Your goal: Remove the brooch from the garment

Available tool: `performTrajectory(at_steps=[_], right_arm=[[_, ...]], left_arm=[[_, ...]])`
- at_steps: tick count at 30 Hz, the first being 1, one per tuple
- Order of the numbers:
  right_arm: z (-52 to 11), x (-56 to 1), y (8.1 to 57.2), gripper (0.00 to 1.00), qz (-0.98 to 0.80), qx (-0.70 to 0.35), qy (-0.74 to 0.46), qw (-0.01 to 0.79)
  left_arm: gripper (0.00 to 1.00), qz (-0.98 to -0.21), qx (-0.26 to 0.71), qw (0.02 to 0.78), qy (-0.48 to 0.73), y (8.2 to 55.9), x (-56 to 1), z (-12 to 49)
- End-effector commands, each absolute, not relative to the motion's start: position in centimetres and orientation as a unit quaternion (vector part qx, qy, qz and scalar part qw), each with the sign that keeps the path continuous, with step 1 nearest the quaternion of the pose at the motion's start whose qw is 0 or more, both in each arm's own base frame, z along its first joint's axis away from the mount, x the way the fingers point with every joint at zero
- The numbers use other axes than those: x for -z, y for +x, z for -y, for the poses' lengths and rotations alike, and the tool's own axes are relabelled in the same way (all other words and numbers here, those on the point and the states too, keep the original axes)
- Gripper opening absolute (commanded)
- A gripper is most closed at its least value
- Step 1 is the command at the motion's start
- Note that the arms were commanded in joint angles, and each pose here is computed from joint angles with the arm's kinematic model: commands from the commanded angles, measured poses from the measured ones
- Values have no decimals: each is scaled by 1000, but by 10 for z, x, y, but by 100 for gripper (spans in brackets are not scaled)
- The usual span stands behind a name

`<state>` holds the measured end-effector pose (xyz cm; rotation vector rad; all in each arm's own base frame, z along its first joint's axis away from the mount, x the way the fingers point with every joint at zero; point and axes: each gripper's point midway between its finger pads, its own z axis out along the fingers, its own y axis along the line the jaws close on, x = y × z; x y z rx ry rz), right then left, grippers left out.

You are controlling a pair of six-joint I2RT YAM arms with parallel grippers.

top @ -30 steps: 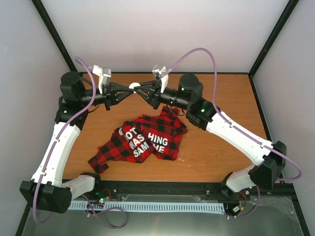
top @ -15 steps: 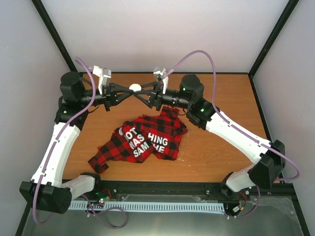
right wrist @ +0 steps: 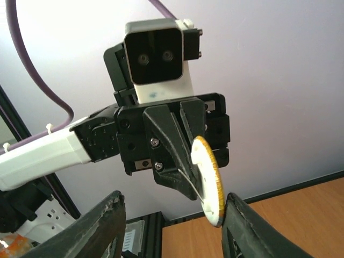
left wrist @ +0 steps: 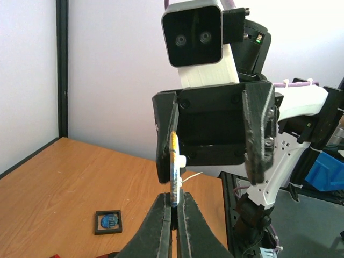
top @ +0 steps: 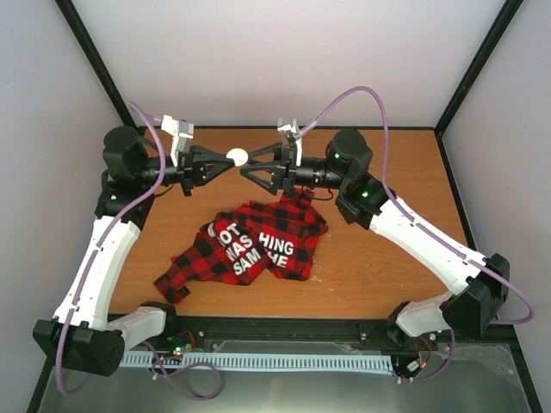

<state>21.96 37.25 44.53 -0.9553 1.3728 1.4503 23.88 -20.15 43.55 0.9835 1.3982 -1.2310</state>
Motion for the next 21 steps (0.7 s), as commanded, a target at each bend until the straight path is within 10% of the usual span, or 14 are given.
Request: performTrajectory(at_steps=[1,21], right_arm=[[-364,-471,217,47,-528,-590,-382,476],[-339,-444,181,62,-480,-537,-458,521]], left_arm=[[1,-545,512,500,437,218,-453,202],[1,-312,166,694,627,183,-447,190]])
